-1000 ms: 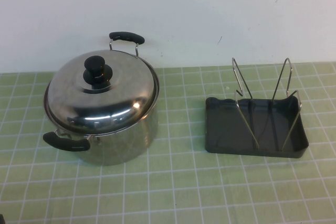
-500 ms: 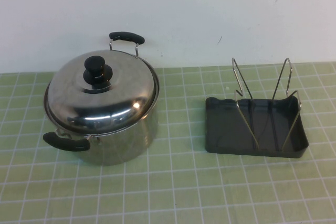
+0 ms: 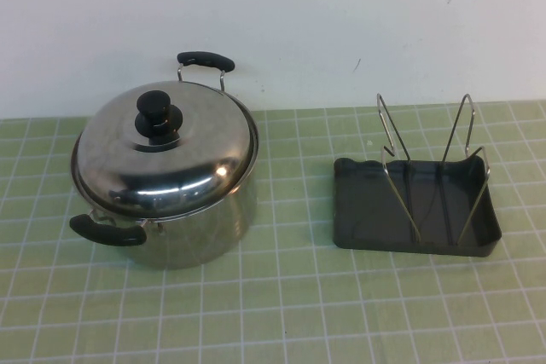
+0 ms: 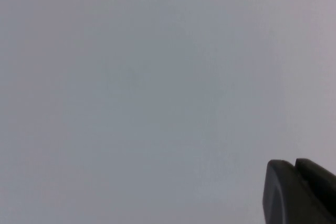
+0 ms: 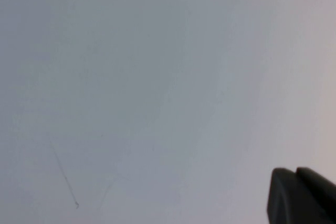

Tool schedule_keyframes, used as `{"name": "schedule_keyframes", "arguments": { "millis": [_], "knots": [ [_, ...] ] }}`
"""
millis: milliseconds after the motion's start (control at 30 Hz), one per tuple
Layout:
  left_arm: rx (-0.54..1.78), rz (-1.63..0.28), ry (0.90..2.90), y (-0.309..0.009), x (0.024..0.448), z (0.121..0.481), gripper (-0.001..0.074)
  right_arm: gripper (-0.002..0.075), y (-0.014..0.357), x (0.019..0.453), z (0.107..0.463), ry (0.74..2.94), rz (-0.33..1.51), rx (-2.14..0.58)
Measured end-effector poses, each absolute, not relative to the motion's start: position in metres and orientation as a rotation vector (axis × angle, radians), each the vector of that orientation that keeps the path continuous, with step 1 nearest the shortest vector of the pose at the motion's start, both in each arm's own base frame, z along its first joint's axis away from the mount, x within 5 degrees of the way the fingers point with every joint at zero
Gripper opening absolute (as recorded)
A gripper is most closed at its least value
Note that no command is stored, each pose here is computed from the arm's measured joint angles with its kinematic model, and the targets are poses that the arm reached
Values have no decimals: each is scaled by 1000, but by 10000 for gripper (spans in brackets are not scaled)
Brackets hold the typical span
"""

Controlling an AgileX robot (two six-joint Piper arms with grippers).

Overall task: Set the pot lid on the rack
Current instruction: Open the pot

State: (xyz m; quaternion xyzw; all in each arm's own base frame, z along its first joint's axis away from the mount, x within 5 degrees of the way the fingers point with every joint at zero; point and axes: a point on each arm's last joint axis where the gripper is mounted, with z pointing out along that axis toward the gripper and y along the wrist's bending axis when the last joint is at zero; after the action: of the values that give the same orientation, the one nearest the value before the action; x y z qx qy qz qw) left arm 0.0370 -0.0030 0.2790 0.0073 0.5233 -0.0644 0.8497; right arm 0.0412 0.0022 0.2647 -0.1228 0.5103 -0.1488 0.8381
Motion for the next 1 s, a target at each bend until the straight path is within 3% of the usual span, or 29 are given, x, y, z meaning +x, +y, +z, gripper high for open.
{"name": "schedule_keyframes", "arguments": {
  "millis": [300,467,633,700,800,900,1000],
  "knots": [
    [-3,-162,1104,-5,56,336,-2,-1,2,30,325,1045,-427,-324],
    [-30,-246,1147,-10,93,337,-2,-1,3,46,314,1213,-410,-380],
    [147,-259,1181,-28,136,325,26,-1,4,57,291,1369,-385,-426],
    [208,-286,1179,-35,153,318,92,-1,4,59,279,1410,-371,-432],
    [215,-353,1211,-41,177,305,251,-1,4,62,264,1467,-327,-413],
    [155,-442,1297,-44,207,294,498,-1,5,64,253,1506,-295,-396],
    [132,-493,1387,-49,236,284,633,-1,5,65,247,1533,-270,-380]
  ]
}}
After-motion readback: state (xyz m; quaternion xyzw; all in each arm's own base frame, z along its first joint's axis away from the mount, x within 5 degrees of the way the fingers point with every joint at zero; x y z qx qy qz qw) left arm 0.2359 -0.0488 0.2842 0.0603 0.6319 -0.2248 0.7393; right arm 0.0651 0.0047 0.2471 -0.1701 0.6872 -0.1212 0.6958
